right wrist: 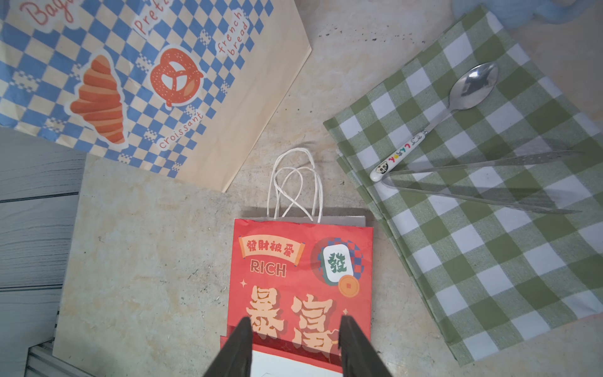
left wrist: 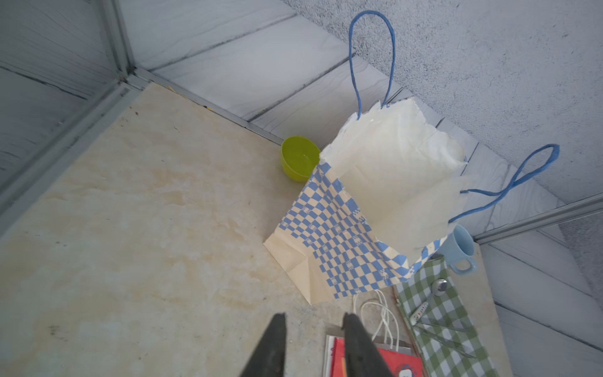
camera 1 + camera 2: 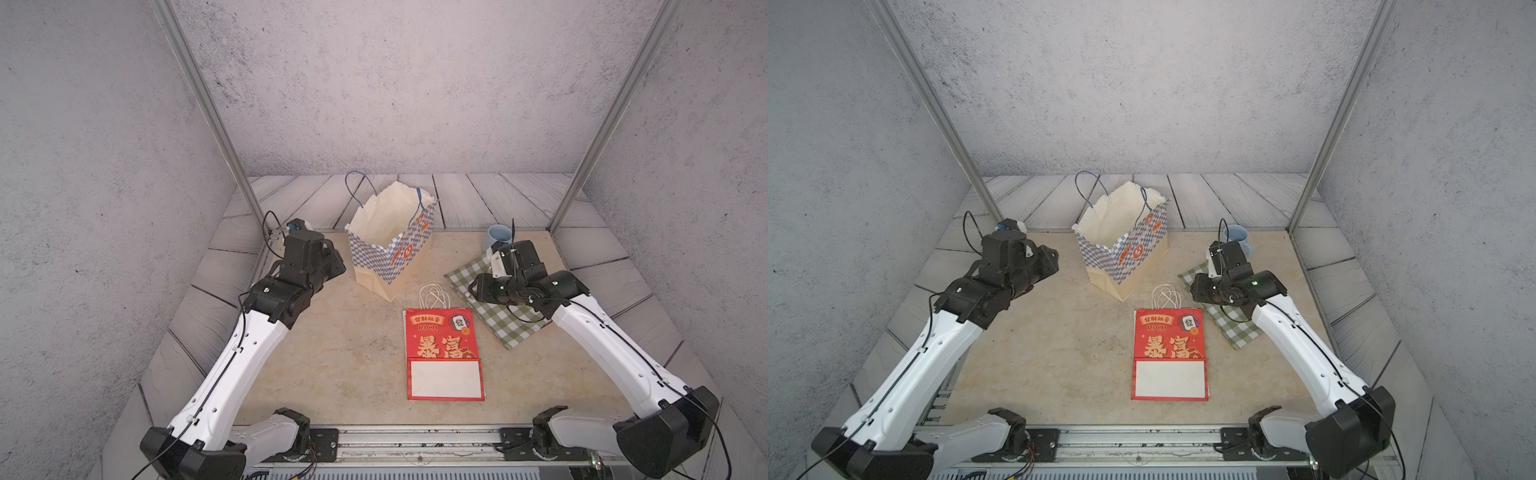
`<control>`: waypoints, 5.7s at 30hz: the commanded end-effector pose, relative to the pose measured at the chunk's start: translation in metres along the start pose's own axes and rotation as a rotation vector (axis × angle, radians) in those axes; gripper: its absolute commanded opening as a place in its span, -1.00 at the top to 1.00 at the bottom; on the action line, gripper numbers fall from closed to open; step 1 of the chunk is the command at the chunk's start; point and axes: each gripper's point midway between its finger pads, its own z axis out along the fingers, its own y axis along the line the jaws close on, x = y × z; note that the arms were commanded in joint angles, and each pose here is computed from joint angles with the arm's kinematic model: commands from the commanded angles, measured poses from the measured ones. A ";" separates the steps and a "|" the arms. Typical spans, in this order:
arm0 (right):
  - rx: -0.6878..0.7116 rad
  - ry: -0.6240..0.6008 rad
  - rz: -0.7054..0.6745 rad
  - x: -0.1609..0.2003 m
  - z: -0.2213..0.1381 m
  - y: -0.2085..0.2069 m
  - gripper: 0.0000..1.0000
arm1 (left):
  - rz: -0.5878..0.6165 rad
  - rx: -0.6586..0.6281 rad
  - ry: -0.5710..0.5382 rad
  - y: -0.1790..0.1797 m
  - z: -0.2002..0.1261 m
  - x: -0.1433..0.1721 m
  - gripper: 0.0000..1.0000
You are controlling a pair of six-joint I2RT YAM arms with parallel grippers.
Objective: Put away the paper bag
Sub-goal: Move the paper bag to the center of the board, then pick up the paper bag from the center of the board.
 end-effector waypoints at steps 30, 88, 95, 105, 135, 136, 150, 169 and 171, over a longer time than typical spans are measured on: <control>0.130 -0.077 -0.016 -0.028 0.017 -0.017 0.08 | -0.080 -0.256 0.233 -0.028 0.122 0.003 -0.24; -0.251 -0.106 -0.348 -0.101 0.014 0.130 -0.18 | 0.083 -0.193 0.207 0.076 -0.010 -0.008 1.00; -0.246 -0.140 -0.412 -0.112 0.034 0.162 -0.41 | 0.097 -0.177 0.220 0.079 -0.029 0.004 1.00; -0.274 -0.181 -0.410 -0.128 0.063 0.182 -0.51 | 0.051 -0.221 0.202 0.095 -0.037 0.018 0.68; -0.012 -0.238 -0.405 -0.071 -0.028 0.084 -0.51 | 1.050 0.395 0.340 -0.012 -0.039 0.048 -0.78; -0.010 -0.238 -0.402 -0.069 -0.029 0.082 -0.51 | 1.064 0.385 0.351 -0.013 -0.034 0.047 -0.79; 0.028 -0.255 -0.391 -0.064 -0.038 0.069 -0.51 | 1.124 0.230 0.445 -0.011 0.035 0.044 -0.60; 0.039 -0.268 -0.398 -0.068 -0.039 0.067 -0.51 | 1.150 0.277 0.470 -0.018 0.043 0.052 0.90; 0.029 -0.275 -0.400 -0.070 -0.040 0.069 -0.51 | 1.169 0.288 0.462 -0.018 0.039 0.052 1.00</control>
